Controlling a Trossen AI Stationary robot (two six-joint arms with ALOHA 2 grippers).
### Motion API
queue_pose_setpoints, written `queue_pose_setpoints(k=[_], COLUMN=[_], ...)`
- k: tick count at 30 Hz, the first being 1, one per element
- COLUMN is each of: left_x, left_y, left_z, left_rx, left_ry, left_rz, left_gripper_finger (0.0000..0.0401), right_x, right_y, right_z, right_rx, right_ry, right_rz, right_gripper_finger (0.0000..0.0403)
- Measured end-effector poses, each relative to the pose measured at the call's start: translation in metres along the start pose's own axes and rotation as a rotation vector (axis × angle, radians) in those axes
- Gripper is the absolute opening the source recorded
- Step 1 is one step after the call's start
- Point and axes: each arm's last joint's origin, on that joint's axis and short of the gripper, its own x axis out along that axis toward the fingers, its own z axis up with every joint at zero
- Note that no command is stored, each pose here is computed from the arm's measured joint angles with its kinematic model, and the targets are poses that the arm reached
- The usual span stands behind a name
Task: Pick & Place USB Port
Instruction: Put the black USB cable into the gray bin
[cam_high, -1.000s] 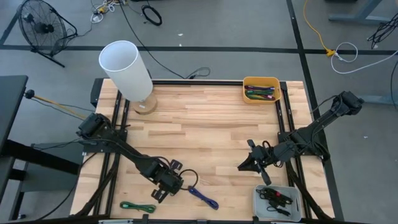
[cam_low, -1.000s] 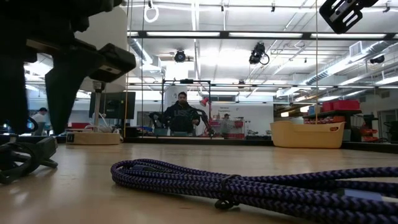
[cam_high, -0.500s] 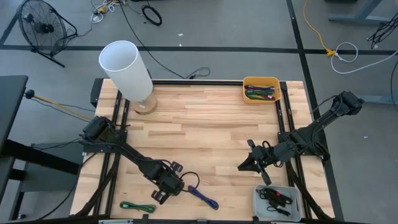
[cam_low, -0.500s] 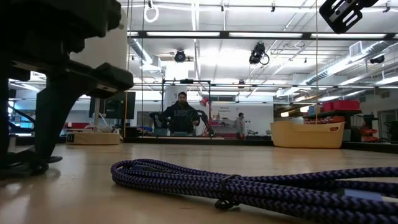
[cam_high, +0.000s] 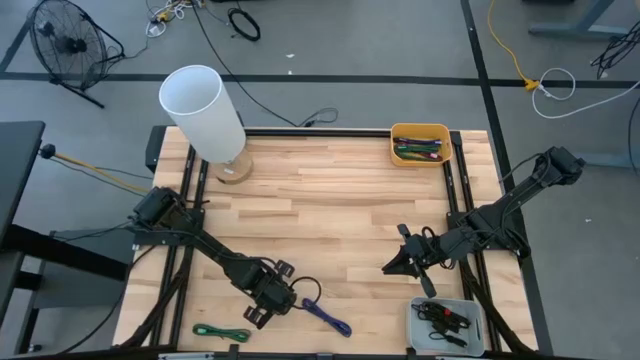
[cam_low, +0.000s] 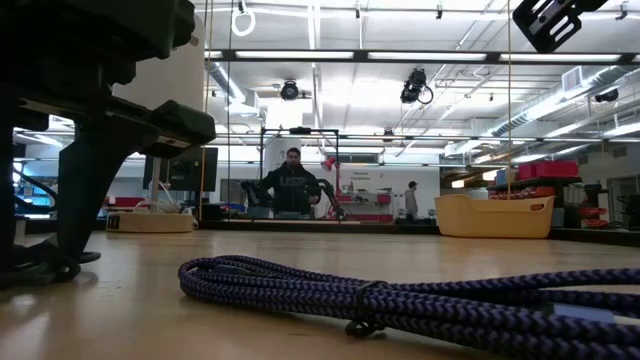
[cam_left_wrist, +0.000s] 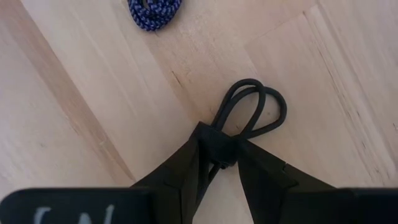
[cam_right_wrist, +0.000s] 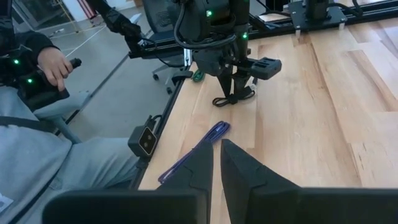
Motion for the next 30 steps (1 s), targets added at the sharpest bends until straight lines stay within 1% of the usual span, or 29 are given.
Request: queue_pose_setpoints(k=[6,12,14,16,18,20,21,23,25,26,28,30], left_x=[0.0003,0.0013,0.0013,0.0017,0.0023,0.0023,0.0022,0.0022,0.0017,0.0016,0.0015,0.0008], left_y=[-0.0009,-0.0012,-0.0025,-0.0032,-0.0027,-0.0019,-0.0017,-0.0017,-0.0015,-0.0014,-0.0012,-0.0005], left_z=[-0.0005,-0.0004,-0.0004,-0.0002,0.0005,0.0003,0.0003,0.0003,0.0007,0.0013,0.0031,0.0052], left_rx=[-0.006,-0.015,0.011,0.045,0.040,0.016,0.013,0.018,0.020,0.013,-0.007,-0.031], left_ry=[0.004,0.002,0.001,-0.003,-0.010,-0.010,-0.010,-0.010,-0.014,-0.021,-0.040,-0.065], left_rz=[-0.008,-0.018,-0.028,-0.019,0.006,0.019,0.020,0.019,0.019,0.020,0.027,0.065], left_gripper_finger=[0.0121,0.0169,0.0183,0.0191,0.0190,0.0170,0.0152,0.0102,0.0043,0.0034,0.0034,0.0034], right_x=[0.0000,0.0000,0.0000,0.0000,0.0000,0.0000,0.0000,0.0000,0.0000,0.0000,0.0000,0.0000], right_y=[0.0000,0.0000,0.0000,0.0000,0.0000,0.0000,0.0000,0.0000,0.0000,0.0000,0.0000,0.0000], right_z=[0.0000,0.0000,0.0000,-0.0001,0.0000,0.0000,0.0000,-0.0001,0.0000,0.0000,-0.0001,0.0000], right_rx=[-0.001,-0.001,-0.002,-0.002,-0.006,-0.006,-0.006,-0.006,-0.006,-0.006,-0.007,-0.014], right_ry=[0.000,0.000,0.000,0.000,0.000,0.000,0.000,0.000,0.000,0.000,0.000,0.000], right_rz=[0.000,0.000,0.000,0.000,0.000,0.000,0.000,0.000,0.000,0.000,0.000,0.000], right_gripper_finger=[0.0033,0.0033,0.0033,0.0033,0.0033,0.0033,0.0033,0.0033,0.0033,0.0033,0.0033,0.0033])
